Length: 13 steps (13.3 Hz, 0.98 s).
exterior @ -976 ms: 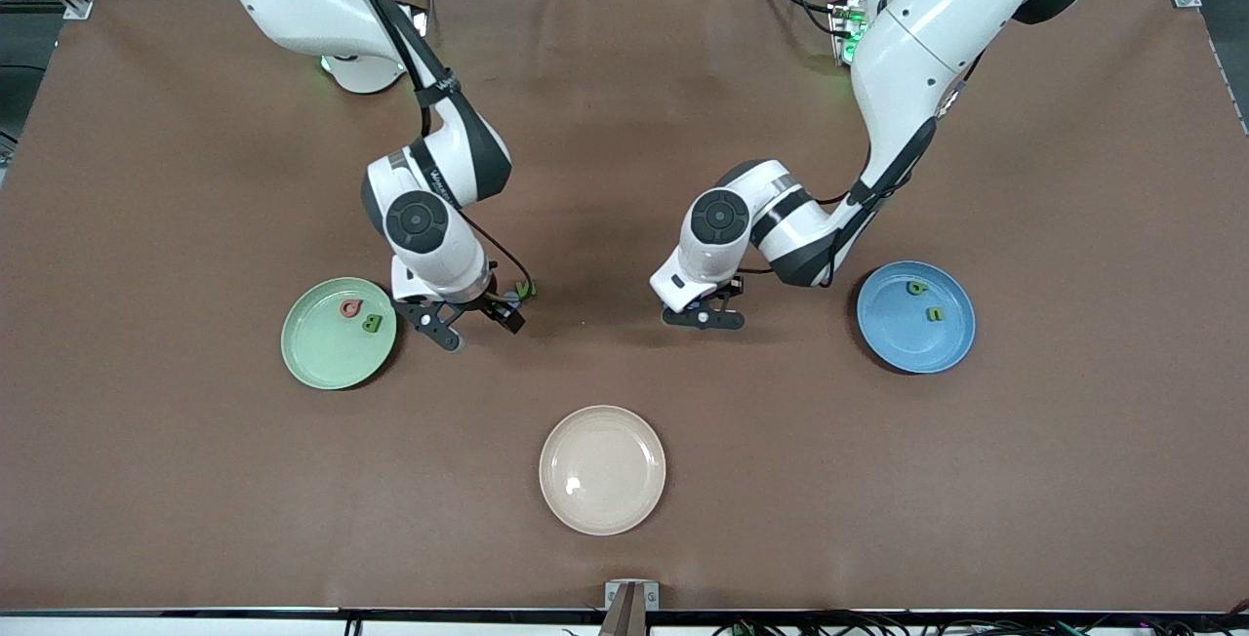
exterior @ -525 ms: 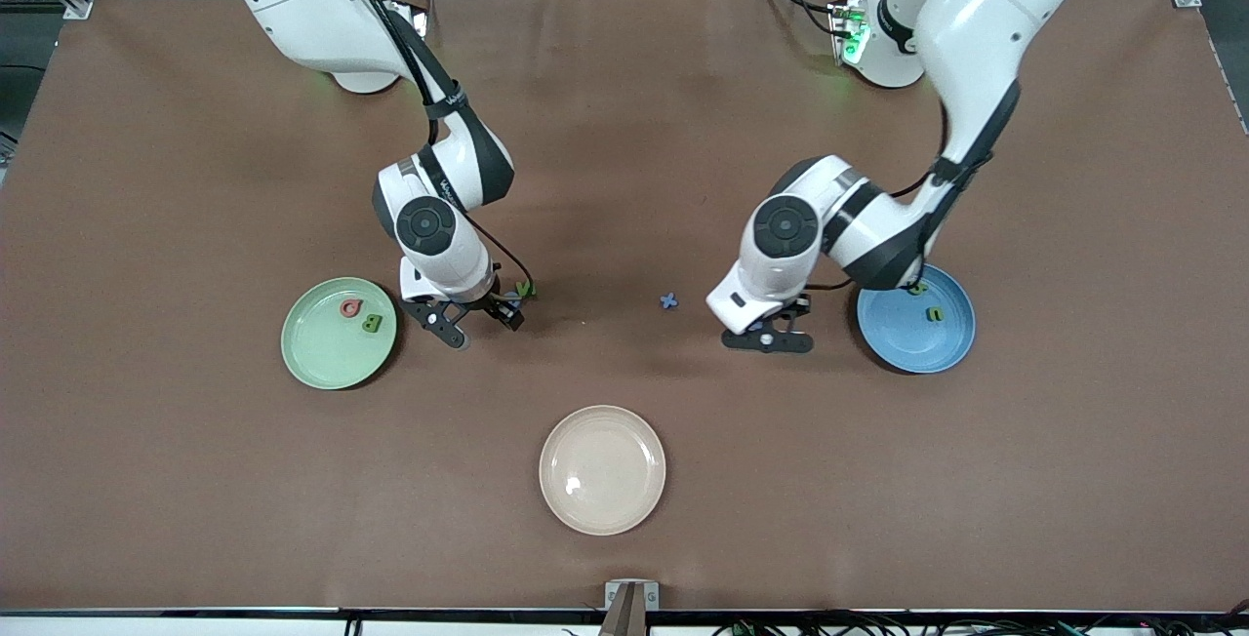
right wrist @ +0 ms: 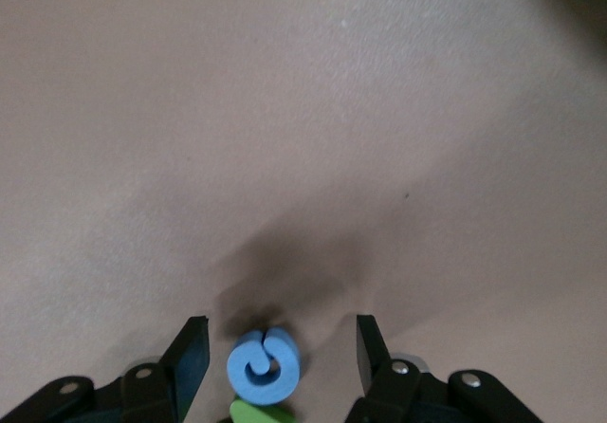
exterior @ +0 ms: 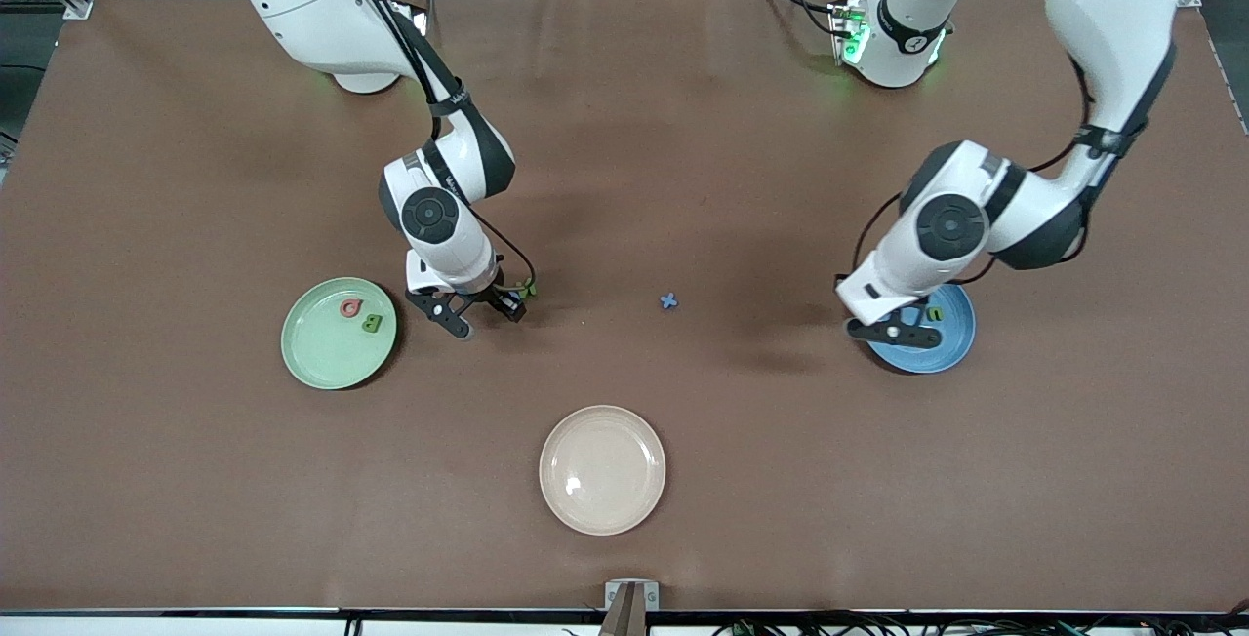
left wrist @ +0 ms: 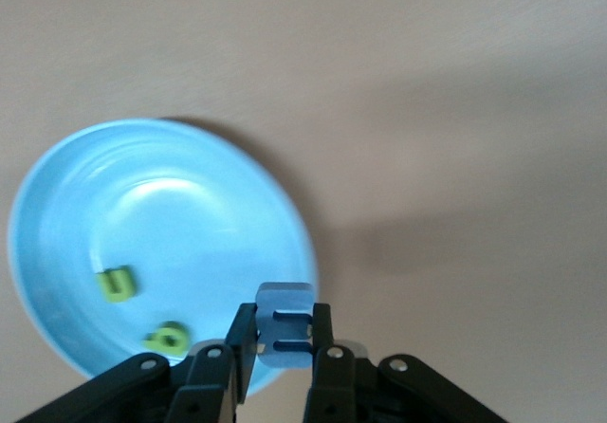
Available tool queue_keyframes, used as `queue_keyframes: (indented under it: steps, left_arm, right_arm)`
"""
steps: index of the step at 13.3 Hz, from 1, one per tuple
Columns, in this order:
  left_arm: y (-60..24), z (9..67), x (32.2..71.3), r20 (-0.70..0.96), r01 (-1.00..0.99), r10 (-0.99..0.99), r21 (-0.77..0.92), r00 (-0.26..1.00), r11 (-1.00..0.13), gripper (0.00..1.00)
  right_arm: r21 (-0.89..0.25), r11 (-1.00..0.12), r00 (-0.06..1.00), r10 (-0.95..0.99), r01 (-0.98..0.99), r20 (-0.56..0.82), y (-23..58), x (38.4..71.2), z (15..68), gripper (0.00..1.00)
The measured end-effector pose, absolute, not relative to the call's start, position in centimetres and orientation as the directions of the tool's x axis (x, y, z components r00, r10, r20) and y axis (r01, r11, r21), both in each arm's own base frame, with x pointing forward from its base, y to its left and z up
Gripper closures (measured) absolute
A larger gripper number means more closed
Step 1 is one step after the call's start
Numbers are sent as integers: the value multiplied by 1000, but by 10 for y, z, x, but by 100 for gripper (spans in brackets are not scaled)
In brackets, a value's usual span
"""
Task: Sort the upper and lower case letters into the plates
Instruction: 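Carry the E to the blue plate while the right gripper grasps the c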
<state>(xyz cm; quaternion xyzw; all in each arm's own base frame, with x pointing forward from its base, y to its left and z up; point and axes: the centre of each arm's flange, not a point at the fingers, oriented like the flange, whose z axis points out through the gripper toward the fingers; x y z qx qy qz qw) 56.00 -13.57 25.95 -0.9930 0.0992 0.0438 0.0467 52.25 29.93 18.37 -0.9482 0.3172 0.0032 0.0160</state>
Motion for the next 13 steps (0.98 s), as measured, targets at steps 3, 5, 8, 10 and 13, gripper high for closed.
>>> queue_keyframes:
  steps: [3,5,8,10,13]
  left_arm:
    - [-91,237,549,-78,-238,-233,-71,969,-969,73]
    - [-88,226,542,-82,-255,-250,-61,965,-965,73]
    - [-94,215,536,-92,-293,-287,-62,953,-954,73]
    - [-96,207,532,-102,-309,-302,-57,948,-949,73]
    - [-97,196,530,-106,-333,-326,-54,939,-941,73]
  right_arm:
    - [-35,-791,792,-610,-611,-30,303,520,184,32]
    - [-35,-794,795,-606,-607,-32,306,519,184,38]
    - [-34,-800,800,-599,-600,-33,311,515,183,43]
    - [-32,-801,801,-597,-598,-34,312,514,182,45]
    - [-29,-801,801,-597,-598,-35,311,514,180,47]
